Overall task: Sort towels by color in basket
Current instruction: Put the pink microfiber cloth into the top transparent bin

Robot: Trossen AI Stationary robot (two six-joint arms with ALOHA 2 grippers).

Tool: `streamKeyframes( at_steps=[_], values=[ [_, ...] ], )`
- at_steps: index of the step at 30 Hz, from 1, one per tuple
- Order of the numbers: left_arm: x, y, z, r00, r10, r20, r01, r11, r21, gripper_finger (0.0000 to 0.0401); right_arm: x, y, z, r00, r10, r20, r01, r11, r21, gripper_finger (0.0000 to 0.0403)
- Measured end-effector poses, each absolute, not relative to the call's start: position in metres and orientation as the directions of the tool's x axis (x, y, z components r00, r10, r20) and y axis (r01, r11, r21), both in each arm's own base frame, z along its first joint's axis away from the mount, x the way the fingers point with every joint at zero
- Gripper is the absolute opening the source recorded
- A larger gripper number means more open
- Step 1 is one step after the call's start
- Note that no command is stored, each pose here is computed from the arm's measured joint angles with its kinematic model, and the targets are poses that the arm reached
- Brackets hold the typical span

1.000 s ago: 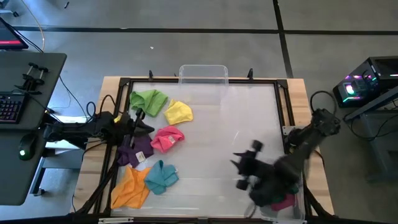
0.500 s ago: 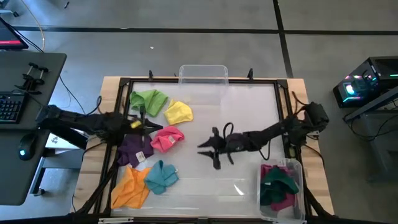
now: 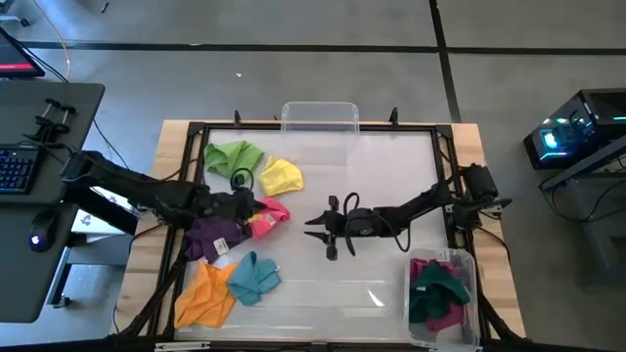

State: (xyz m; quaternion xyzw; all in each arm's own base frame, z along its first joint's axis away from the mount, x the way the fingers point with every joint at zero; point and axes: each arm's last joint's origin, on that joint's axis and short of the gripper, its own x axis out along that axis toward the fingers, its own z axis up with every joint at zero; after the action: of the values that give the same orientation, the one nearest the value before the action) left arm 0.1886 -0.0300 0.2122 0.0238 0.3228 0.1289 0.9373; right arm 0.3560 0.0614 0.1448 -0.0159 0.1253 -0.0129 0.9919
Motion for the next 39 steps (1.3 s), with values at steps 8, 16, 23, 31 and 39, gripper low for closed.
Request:
streamKeyframes(
  at_steps=[8, 16, 23, 31, 39],
  values=[
    [0.197, -0.028, 0.2, 0.711, 0.288, -0.641, -0.338, 0.94, 0.048, 0.0016, 0.355, 0.061, 0.134, 0.944, -0.028, -0.327, 0.01, 0.998, -0.059, 0.0119],
    [0.207, -0.024, 0.189, 0.684, 0.313, -0.659, -0.351, 0.933, 0.079, 0.008, 0.356, 0.054, 0.134, 0.943, -0.08, -0.324, 0.004, 0.974, -0.227, 0.0119],
    [0.214, -0.03, 0.178, 0.665, 0.292, -0.688, -0.332, 0.94, 0.078, 0.0146, 0.358, 0.038, 0.134, 0.937, -0.109, -0.332, 0.043, 0.979, -0.2, 0.0119],
    [0.214, -0.042, 0.162, 0.61, 0.29, -0.737, -0.405, 0.914, 0.024, 0.016, 0.358, 0.036, 0.132, 0.934, -0.091, -0.346, 0.033, 0.985, -0.17, 0.0119],
    [0.199, -0.059, 0.139, 0.484, 0.436, -0.759, -0.615, 0.786, 0.06, 0.0142, 0.358, 0.04, 0.131, 0.932, 0.023, -0.361, -0.043, 0.998, -0.046, 0.0119]
  ],
)
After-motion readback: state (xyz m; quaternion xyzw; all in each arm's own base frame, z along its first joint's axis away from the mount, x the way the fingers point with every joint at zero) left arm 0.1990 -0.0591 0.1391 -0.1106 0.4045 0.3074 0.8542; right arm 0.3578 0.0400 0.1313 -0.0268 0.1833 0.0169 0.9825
